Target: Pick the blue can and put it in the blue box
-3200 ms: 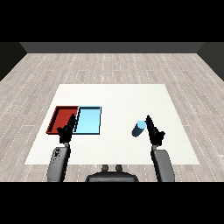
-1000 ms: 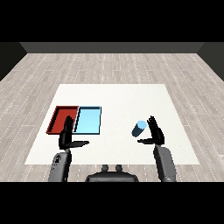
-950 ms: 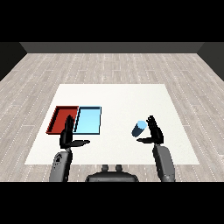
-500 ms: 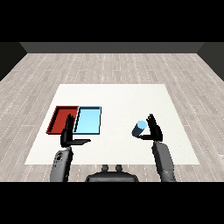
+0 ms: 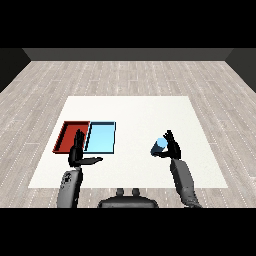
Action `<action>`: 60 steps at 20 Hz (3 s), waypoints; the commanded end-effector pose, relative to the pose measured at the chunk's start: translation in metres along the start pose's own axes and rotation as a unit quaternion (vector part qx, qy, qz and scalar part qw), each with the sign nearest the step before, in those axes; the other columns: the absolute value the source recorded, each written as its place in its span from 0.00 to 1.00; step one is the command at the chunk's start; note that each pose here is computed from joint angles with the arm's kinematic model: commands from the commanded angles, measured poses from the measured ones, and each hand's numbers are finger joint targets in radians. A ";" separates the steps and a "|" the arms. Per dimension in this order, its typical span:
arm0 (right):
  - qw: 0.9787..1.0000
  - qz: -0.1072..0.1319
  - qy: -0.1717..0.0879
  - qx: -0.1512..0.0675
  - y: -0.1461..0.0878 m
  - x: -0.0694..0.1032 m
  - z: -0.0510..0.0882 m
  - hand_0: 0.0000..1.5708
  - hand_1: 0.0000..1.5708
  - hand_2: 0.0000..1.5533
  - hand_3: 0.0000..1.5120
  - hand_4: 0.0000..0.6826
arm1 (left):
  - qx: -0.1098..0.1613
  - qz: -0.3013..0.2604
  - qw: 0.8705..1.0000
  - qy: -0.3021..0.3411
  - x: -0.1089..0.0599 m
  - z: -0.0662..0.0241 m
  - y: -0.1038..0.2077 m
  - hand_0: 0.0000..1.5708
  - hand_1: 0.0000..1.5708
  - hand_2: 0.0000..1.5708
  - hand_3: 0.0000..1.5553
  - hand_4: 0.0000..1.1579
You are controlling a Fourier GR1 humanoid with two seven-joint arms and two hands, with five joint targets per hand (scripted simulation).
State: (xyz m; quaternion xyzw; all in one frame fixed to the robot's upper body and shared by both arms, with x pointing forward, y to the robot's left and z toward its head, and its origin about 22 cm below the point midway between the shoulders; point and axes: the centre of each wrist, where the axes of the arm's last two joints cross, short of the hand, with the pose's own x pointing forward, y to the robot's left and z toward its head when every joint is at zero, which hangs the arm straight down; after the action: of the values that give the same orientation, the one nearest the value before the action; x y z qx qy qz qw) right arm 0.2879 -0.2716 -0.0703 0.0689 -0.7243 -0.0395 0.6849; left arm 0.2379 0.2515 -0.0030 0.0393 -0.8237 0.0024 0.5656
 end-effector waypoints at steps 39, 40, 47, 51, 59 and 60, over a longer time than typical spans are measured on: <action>0.998 0.039 0.021 -0.046 0.041 0.001 -0.012 0.93 0.93 0.94 0.87 0.66 | -0.002 -0.004 1.000 -0.006 0.000 -0.0176 0.006 0.00 0.00 0.00 0.00 0.00; 0.998 0.049 -0.003 -0.042 0.050 -0.003 -0.020 0.93 0.93 0.94 0.88 0.66 | -0.012 -0.001 1.000 -0.011 -0.003 0.0037 -0.012 0.00 0.00 0.00 0.00 0.00; 0.993 0.098 -0.056 -0.017 0.070 0.023 -0.018 0.93 0.93 0.95 0.91 0.75 | -0.025 0.014 1.000 0.010 0.003 -0.0029 -0.006 0.00 0.00 0.00 0.00 0.00; 0.994 0.077 -0.075 -0.005 0.067 0.051 -0.017 0.93 0.93 0.95 0.91 0.75 | -0.051 0.011 0.999 0.002 -0.007 0.0109 -0.022 0.00 0.00 0.00 0.00 0.00; 0.993 0.072 -0.096 0.016 0.102 0.061 -0.039 0.92 0.92 0.95 0.90 0.78 | -0.069 0.039 0.997 0.009 0.004 -0.0078 -0.053 0.00 0.00 0.00 0.00 0.00; 0.993 0.072 -0.096 0.016 0.105 0.061 -0.040 0.92 0.92 0.95 0.90 0.78 | -0.076 0.052 0.996 0.009 0.005 -0.0138 -0.061 0.00 0.00 0.00 0.00 0.00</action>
State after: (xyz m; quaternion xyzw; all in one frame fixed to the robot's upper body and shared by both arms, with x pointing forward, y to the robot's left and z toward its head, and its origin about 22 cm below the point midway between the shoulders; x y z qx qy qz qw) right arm 0.3170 -0.1860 0.0021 0.0188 -0.7860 0.0132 0.6178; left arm 0.2468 0.2057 0.0004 -0.0274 -0.8177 -0.0274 0.5744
